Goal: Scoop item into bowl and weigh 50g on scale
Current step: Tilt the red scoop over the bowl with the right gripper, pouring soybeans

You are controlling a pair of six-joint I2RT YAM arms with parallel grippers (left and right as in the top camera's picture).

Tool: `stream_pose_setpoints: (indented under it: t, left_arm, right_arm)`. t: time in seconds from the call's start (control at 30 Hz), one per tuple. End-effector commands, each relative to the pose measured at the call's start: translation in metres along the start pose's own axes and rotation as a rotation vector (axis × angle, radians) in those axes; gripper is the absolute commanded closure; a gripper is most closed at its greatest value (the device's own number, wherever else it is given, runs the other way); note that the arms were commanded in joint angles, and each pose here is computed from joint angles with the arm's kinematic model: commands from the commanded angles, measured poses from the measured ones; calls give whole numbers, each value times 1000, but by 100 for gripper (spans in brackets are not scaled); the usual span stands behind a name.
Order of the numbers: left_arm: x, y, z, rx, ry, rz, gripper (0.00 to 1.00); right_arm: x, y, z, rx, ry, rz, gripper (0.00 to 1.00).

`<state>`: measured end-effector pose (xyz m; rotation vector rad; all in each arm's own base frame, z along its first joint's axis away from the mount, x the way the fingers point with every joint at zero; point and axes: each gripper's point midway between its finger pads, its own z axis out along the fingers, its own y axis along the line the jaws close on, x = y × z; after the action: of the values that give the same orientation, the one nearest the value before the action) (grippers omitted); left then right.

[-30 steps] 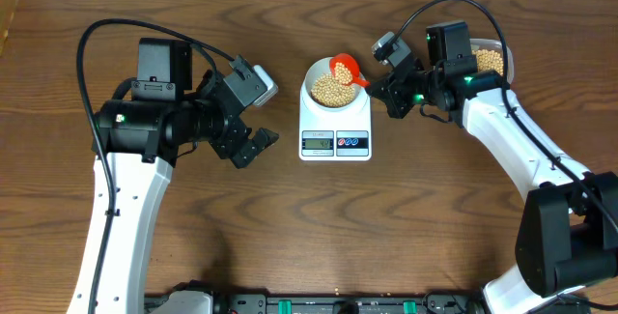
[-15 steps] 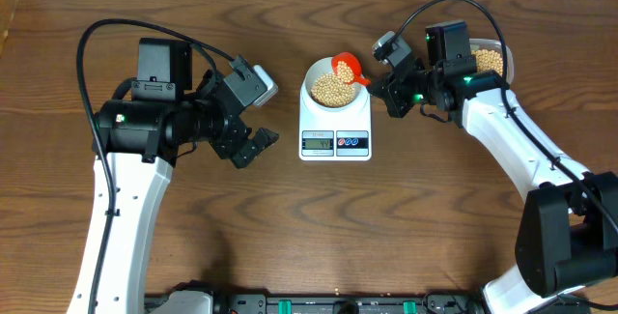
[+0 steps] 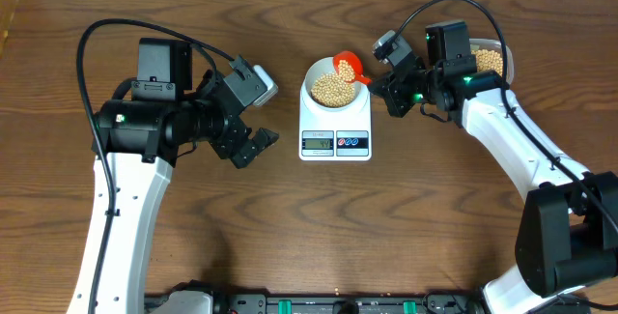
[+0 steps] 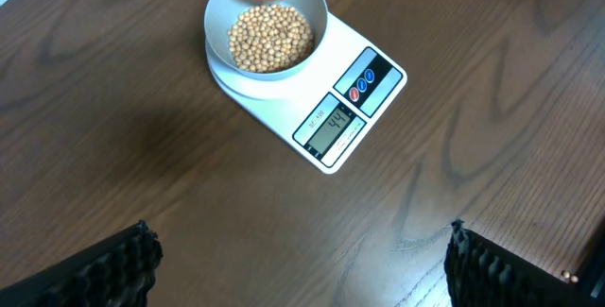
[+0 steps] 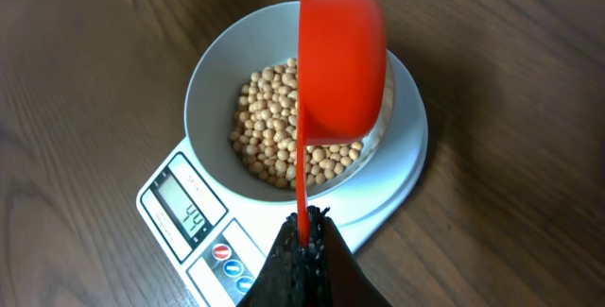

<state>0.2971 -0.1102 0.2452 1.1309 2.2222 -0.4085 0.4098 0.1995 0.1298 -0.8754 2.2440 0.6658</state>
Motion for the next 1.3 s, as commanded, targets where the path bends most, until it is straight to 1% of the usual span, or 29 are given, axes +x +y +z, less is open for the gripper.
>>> stream_pose_setpoints:
  t: [0.0, 0.17, 0.27, 0.43, 0.53, 0.67, 0.93, 1.03, 1.17, 1.27]
  left_arm:
    - [-6, 0, -5, 0, -22, 12, 2]
    - [-6, 0, -5, 0, -22, 12, 3]
    - [-6, 0, -5, 0, -21, 12, 2]
    - [-6, 0, -5, 0, -22, 12, 2]
    - [-6, 0, -5, 1, -22, 12, 2]
    - [-6, 0, -5, 0, -22, 12, 2]
    - [-6, 0, -5, 0, -22, 12, 2]
    - [-6, 0, -5, 1, -22, 12, 2]
    - [-6, 0, -5, 1, -22, 12, 2]
    - [-6, 0, -5, 1, -22, 12, 2]
  right_arm:
    - [-6, 1, -5, 18, -15, -30, 99]
    - [-10, 8, -8, -11, -32, -36, 99]
    - [-9, 4, -7, 12, -23, -35, 99]
    - [-13, 10, -10, -9, -38, -44, 99]
    - [-11, 6, -10, 18, -28, -44, 99]
    - [-19, 16, -16, -16, -55, -57, 99]
    - [-21, 24, -16, -38, -59, -66, 99]
    - [-16, 19, -12, -2, -32, -62, 99]
    - [-21, 23, -14, -20, -55, -72, 99]
    - [-16, 17, -11, 5, -33, -64, 99]
